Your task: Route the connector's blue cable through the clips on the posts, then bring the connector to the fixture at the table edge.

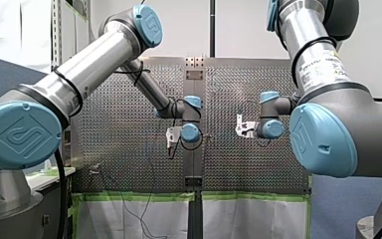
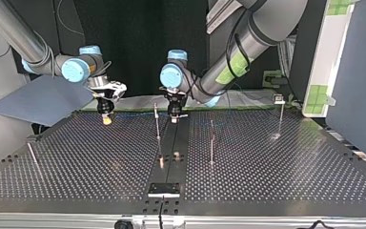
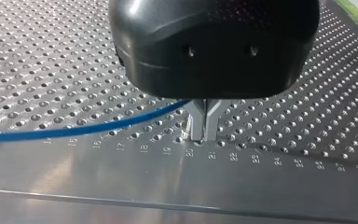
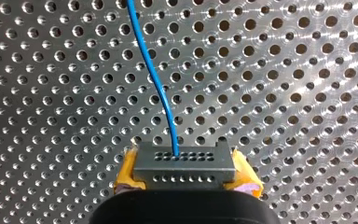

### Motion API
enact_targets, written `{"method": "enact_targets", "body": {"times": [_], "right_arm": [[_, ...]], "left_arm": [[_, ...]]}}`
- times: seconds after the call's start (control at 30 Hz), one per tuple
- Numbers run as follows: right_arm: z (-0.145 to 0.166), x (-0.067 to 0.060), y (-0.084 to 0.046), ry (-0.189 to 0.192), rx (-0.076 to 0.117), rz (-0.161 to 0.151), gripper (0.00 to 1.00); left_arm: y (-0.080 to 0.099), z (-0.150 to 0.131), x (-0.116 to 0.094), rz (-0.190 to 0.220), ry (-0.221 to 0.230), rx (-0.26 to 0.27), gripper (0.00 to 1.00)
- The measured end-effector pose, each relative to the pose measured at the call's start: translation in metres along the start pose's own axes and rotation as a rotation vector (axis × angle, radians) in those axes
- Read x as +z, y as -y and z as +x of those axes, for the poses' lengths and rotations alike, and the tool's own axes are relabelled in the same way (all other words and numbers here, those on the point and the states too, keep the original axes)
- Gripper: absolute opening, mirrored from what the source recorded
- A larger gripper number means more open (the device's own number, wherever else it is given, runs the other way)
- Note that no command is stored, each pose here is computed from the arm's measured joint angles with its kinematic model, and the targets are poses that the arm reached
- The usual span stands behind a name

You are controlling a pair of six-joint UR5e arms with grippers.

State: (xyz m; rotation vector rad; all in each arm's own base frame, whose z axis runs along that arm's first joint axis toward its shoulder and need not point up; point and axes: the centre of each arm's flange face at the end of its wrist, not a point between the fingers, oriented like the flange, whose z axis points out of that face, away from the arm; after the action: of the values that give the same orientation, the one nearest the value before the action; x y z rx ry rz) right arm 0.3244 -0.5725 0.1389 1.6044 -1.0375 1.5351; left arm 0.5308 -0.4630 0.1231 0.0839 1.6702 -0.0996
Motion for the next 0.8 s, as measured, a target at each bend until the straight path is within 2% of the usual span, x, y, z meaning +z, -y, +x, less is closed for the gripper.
{"method": "enact_targets", "body": {"times": [0.2, 0.4, 0.8], "right_arm": [[0.000, 0.001, -0.001, -0.004, 0.003, 0.001, 0.00], [0.000, 0.003, 0.000, -0.006, 0.003, 0.014, 0.00], [-0.023, 0.019, -0.004, 0.024, 0.009, 0.017, 0.00]], "left_arm": [[0.001, -0.001, 0.004, 0.002, 0.002, -0.001, 0.00], [0.008, 0.015, 0.011, 0.003, -0.027, 0.013, 0.00], [0.009, 0.005, 0.030, -0.013, -0.004, -0.008, 0.00]]}}
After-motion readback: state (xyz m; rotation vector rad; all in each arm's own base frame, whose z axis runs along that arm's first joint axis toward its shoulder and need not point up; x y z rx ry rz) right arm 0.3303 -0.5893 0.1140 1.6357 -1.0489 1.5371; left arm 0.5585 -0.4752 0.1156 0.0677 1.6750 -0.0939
